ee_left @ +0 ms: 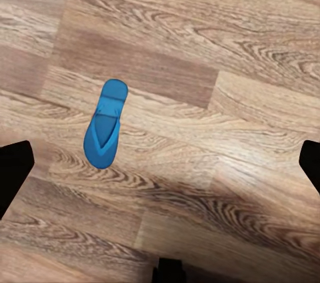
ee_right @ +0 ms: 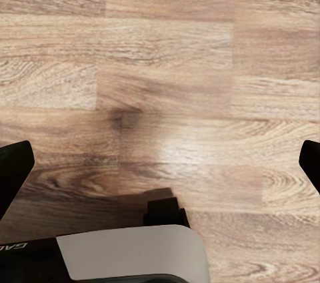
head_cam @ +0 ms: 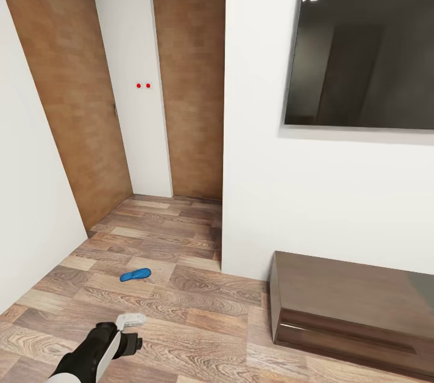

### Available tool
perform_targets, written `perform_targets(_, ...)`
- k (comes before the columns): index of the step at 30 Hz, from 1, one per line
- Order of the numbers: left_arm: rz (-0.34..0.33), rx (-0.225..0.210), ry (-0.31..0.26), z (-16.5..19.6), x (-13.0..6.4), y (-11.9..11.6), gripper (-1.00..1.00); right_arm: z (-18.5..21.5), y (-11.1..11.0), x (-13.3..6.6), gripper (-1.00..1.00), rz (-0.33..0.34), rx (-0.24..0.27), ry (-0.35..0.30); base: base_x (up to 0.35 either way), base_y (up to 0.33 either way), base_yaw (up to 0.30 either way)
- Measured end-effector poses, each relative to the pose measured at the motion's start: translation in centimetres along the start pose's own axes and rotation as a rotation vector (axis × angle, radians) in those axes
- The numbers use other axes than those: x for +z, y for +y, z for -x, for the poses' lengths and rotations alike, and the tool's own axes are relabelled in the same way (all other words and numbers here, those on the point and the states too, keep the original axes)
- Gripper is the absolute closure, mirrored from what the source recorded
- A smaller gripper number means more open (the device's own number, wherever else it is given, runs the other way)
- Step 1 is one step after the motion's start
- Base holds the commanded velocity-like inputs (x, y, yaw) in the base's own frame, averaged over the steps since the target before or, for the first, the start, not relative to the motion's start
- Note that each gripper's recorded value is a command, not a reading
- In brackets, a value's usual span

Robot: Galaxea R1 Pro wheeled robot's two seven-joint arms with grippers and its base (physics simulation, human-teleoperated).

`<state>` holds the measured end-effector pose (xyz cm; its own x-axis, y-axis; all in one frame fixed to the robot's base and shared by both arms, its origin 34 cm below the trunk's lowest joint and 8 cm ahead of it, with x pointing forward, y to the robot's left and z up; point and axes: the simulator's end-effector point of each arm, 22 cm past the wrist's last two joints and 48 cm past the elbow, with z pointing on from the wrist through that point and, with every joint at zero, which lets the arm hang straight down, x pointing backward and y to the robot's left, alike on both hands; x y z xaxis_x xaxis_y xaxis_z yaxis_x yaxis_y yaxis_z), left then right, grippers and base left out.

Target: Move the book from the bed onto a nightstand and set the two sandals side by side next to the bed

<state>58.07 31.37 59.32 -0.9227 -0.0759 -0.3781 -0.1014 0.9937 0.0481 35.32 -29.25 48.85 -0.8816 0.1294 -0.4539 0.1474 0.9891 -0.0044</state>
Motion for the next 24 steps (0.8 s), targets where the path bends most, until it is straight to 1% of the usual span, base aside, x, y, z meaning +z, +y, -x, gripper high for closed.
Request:
perform_targets(3,0.0,0.001,0.001,-0.1,0.0,-0.2,-1.0,0.0,0.0,0.0,-1.0,0.0,0.0,0.0,0.0,0.0,0.0)
perform_targets(7,-0.004,0.002,-0.012,0.4,-0.1,-0.8,-1.0,0.0,0.0,0.0,-1.0,0.0,0.001,0.0,0.0,0.0,0.0)
perform_targets(10,-0.004,0.003,-0.018,0.5,0.2,-1.0,-1.0,-0.2,0.0,0.4,-1.0,-0.001,0.001,0.0,0.0,0.0,0.0)
perform_targets(13,-0.004,0.003,-0.011,0.2,0.6,-1.0,-1.0,-0.5,0.0,0.9,-1.0,0.0,-0.001,0.0,0.0,0.0,0.0)
perform_targets(15,-0.004,0.004,0.012,-0.4,0.9,-1.0,-1.0,-0.7,0.0,1.2,-1.0,0.0,-0.001,0.0,0.0,0.0,0.0)
perform_targets(17,-0.004,0.005,0.019,-0.4,1.1,-1.1,-1.0,-0.8,0.0,1.5,-1.0,0.0,0.0,0.0,0.0,0.0,0.0)
perform_targets(21,0.001,0.007,0.014,-0.3,1.5,-0.9,-1.0,-1.2,0.0,2.1,-1.0,0.001,-0.001,0.0,0.0,0.0,0.0)
perform_targets(24,0.014,0.02,0.012,-0.4,1.9,-0.7,-1.0,-1.5,0.0,2.6,-1.0,0.0,-0.001,-0.001,0.0,0.0,0.0)
